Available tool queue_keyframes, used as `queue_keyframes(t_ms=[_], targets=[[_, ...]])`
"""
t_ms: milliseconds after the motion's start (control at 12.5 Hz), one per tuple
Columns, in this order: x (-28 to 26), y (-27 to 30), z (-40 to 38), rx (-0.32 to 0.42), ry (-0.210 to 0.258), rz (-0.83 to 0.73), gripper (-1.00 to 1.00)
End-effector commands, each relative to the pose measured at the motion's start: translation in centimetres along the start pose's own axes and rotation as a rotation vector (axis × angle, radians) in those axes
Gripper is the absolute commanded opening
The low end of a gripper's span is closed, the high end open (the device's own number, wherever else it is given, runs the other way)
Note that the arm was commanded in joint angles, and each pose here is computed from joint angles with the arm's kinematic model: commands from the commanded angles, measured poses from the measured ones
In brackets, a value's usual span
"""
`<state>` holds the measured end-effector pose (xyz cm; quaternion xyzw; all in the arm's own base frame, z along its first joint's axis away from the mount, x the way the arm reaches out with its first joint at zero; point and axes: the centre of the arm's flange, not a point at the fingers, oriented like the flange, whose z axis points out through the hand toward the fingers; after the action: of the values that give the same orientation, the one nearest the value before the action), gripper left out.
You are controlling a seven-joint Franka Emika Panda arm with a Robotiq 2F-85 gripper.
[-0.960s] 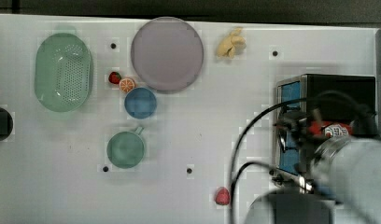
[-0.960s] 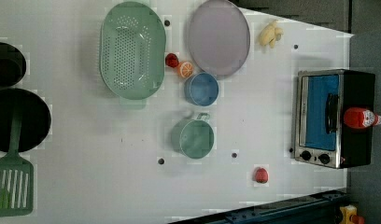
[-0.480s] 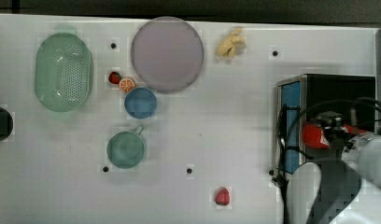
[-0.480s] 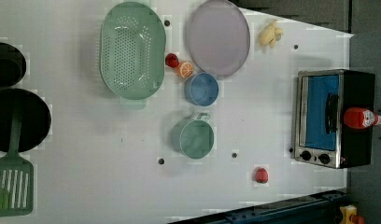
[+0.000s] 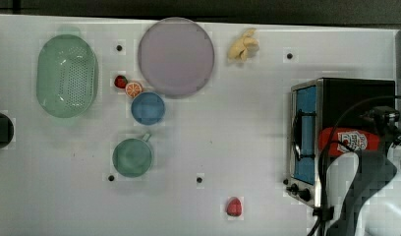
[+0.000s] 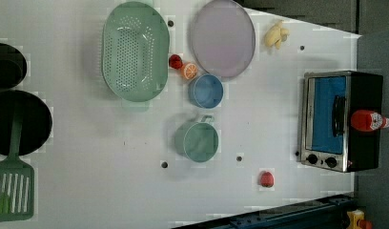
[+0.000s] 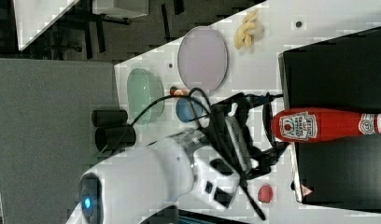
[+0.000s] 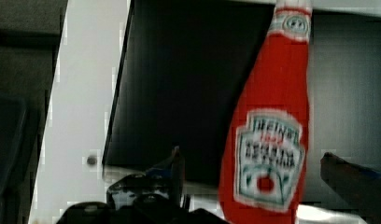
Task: Pick Ketchup from oven and place it on table.
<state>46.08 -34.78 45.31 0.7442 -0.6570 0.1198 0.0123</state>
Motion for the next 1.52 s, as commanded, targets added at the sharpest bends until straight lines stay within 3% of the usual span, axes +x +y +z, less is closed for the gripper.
queue_keyframes(t_ms=[80,160,400,480,560,720,800,880,1040,1200,1520], targets=[[0.3,1.5,5.0,-0.085,-0.071,0.028,1.0],[0.2,1.7,6.1,-0.087,-0.096,0.058,1.0],[0.6,1.4,6.4,-0.074,-0.067,0.058,0.99],[0.7,1.7,6.6,-0.078,-0.069,0.063,0.78],[0.7,1.7,7.0,-0.084,-0.07,0.062,0.4],[0.7,1.5,7.2,-0.088,-0.068,0.06,0.01],[0.9,1.4,6.7,-0.08,-0.063,0.06,0.01],[0.4,-1.2,3.2,-0.022,-0.049,0.024,0.01],[-1.7,-3.4,-0.1,-0.015,-0.1,-0.027,0.01],[-4.7,-4.8,-3.4,-0.039,-0.179,-0.079,0.01],[-13.4,-8.1,-9.8,-0.002,-0.227,-0.162,0.01]])
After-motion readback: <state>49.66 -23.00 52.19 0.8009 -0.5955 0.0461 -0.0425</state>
